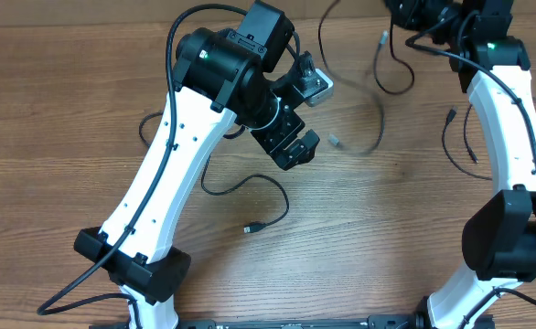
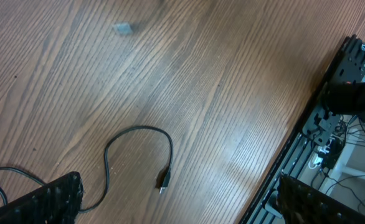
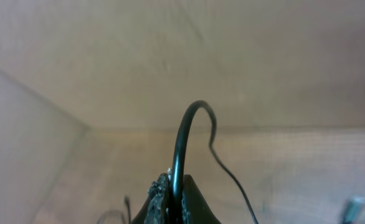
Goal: Untangle cables
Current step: 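Carry the cable right with the right gripper and drop it there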
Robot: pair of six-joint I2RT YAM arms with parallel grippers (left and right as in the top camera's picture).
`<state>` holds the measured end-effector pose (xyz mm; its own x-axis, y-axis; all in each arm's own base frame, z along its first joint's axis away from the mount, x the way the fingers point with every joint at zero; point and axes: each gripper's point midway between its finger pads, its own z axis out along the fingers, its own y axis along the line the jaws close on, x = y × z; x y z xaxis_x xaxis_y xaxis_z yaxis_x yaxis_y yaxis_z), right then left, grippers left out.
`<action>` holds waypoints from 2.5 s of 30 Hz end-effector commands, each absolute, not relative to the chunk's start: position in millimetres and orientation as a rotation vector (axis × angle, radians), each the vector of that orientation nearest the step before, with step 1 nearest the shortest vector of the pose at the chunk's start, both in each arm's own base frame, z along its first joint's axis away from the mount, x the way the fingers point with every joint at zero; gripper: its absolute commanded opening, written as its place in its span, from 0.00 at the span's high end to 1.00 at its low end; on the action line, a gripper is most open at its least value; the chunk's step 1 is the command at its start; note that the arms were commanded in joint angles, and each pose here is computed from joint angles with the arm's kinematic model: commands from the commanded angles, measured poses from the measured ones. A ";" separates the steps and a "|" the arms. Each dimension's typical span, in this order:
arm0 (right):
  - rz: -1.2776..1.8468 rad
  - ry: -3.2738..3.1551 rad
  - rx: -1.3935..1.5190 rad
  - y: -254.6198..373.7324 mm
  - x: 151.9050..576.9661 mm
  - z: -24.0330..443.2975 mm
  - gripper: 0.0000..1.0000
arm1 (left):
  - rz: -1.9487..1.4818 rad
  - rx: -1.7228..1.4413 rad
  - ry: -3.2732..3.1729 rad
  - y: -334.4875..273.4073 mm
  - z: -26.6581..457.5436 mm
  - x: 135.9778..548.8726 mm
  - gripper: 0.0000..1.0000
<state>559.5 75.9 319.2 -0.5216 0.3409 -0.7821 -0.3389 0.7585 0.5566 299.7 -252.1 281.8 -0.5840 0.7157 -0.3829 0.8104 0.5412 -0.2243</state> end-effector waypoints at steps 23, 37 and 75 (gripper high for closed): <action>-0.042 1.522 0.799 -267.0 554.7 340.1 0.96 | -0.550 1.278 2.542 -252.3 279.1 301.7 0.01; -0.006 1.493 0.864 -333.5 565.4 272.7 0.96 | -0.550 1.276 2.543 -251.9 279.1 302.0 0.00; 0.064 1.703 0.767 -362.4 528.9 241.2 0.00 | -0.550 1.277 2.543 -252.0 279.1 301.9 0.01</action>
<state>520.4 -388.0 195.3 -0.0262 0.5912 -0.8061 0.5925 0.6587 0.4638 299.7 -252.1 281.8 -0.5840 0.7157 -0.3829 0.8104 0.5412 -0.2243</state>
